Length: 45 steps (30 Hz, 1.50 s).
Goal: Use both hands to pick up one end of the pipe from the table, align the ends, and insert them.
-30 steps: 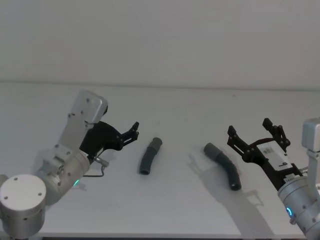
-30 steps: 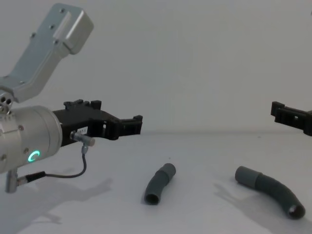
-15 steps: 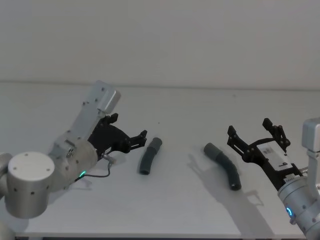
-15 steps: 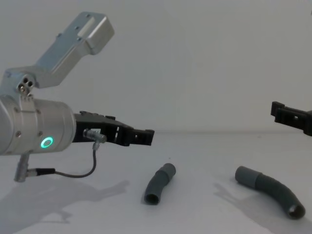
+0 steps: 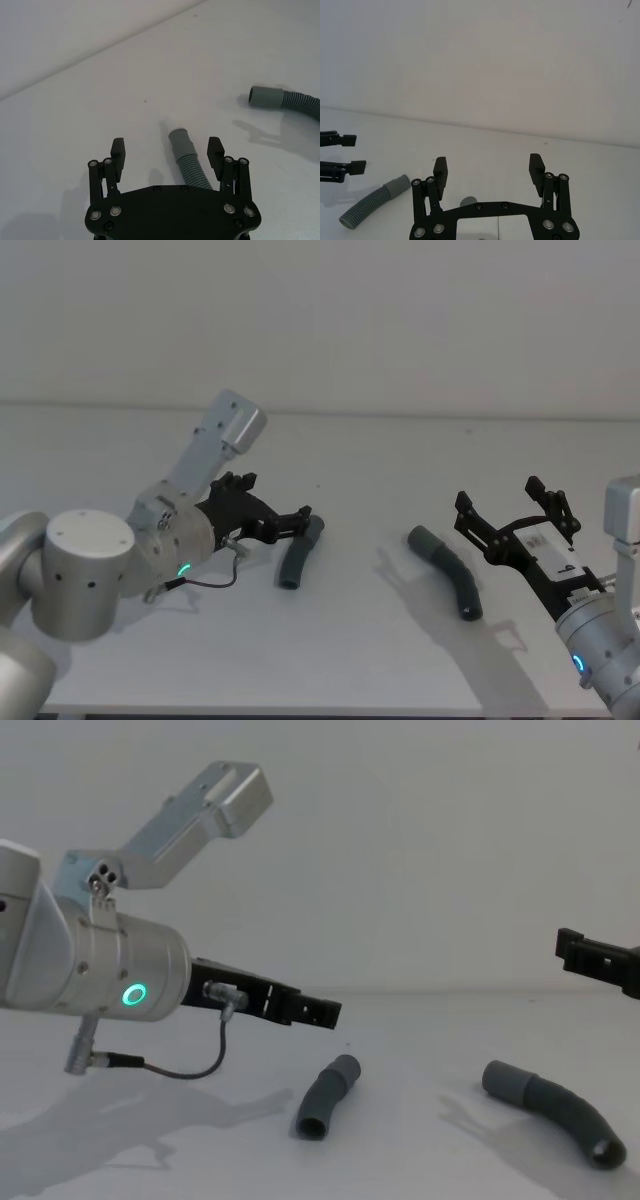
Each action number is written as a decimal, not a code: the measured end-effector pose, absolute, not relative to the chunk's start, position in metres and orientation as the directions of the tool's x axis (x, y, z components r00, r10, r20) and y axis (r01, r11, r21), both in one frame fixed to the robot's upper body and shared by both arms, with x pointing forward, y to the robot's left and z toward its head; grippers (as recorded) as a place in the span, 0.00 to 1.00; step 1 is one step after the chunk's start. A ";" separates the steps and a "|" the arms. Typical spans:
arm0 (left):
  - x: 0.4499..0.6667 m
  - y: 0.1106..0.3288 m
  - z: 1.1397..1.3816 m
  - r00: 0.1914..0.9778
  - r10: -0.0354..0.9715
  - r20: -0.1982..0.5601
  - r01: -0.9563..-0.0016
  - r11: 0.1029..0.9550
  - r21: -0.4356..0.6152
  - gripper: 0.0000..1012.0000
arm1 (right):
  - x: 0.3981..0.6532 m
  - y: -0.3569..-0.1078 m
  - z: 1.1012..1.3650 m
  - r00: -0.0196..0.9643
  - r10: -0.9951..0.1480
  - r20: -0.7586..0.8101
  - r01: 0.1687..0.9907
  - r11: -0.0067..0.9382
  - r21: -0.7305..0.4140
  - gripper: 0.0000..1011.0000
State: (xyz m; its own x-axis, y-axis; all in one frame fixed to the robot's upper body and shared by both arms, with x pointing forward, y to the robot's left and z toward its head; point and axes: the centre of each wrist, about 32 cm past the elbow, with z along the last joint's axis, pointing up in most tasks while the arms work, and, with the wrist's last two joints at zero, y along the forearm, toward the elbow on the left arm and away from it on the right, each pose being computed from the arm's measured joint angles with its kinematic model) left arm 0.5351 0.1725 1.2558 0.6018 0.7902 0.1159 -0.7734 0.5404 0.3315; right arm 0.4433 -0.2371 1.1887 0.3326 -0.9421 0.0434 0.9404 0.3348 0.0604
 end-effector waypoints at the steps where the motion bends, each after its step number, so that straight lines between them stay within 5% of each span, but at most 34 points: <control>1: 0.536 0.172 1.256 0.604 0.789 0.114 -0.771 0.541 0.336 0.99 | 0.443 -0.237 1.189 0.333 -0.942 0.043 0.940 0.335 0.060 0.99; 45: 0.567 0.140 1.238 0.623 0.779 0.076 -0.717 0.529 0.454 0.99 | 0.443 -0.237 1.189 0.333 -0.942 0.043 0.940 0.335 0.060 0.99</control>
